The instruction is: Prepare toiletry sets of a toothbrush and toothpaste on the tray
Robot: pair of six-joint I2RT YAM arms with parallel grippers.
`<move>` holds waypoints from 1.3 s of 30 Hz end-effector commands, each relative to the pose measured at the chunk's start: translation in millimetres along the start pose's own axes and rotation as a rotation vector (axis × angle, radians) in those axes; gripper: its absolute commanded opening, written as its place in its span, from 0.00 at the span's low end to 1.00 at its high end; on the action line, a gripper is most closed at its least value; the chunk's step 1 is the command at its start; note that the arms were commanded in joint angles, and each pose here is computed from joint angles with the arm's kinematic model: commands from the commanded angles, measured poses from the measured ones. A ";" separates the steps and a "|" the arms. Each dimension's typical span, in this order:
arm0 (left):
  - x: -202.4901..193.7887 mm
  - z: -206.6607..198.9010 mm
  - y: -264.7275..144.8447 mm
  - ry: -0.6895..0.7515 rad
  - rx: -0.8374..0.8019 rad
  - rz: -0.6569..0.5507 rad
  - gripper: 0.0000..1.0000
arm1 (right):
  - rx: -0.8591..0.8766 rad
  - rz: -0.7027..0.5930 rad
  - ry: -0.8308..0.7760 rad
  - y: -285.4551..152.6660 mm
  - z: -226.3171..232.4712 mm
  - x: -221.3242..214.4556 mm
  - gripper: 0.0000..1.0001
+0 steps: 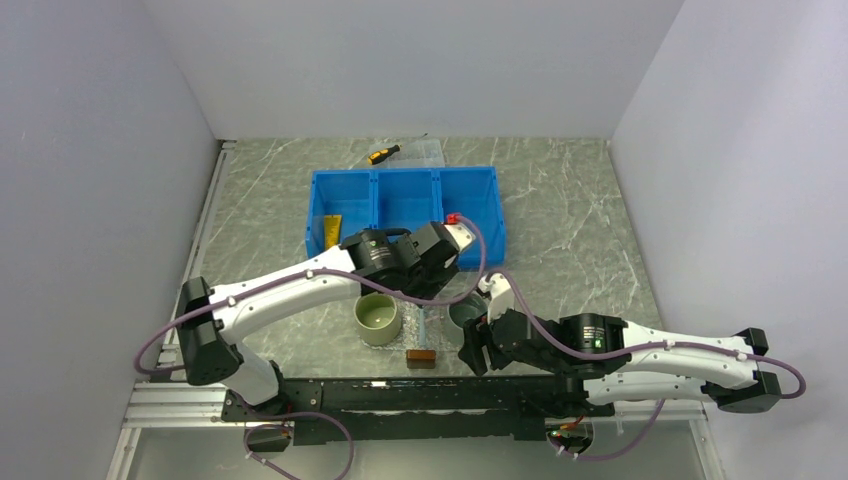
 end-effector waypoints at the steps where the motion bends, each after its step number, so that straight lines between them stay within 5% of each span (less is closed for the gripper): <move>1: 18.8 8.3 -33.6 -0.051 -0.018 -0.163 0.63 | 0.003 -0.060 0.011 -5.3 3.1 14.8 0.68; 11: 19.5 27.5 -72.6 -0.116 -0.015 -0.348 0.74 | -0.050 -0.090 0.020 -10.2 4.0 29.8 0.68; 23: -15.6 62.9 -115.2 -0.202 -0.005 -0.515 0.98 | -0.190 -0.207 0.062 -21.6 -4.6 53.2 0.83; 39: -63.1 95.9 -126.6 -0.317 0.105 -0.582 0.99 | -0.436 -0.233 0.044 -14.9 -44.1 84.6 0.91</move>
Point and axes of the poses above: each gripper's point midway between its finger pads, its own y axis out along the fingers, its own z axis along the line the jaws close on, x = y × z, the point moved 10 cm from there along -y, back along the fingers, and after that the axes turned 12 degrees about -y, right-handed, at the moved point
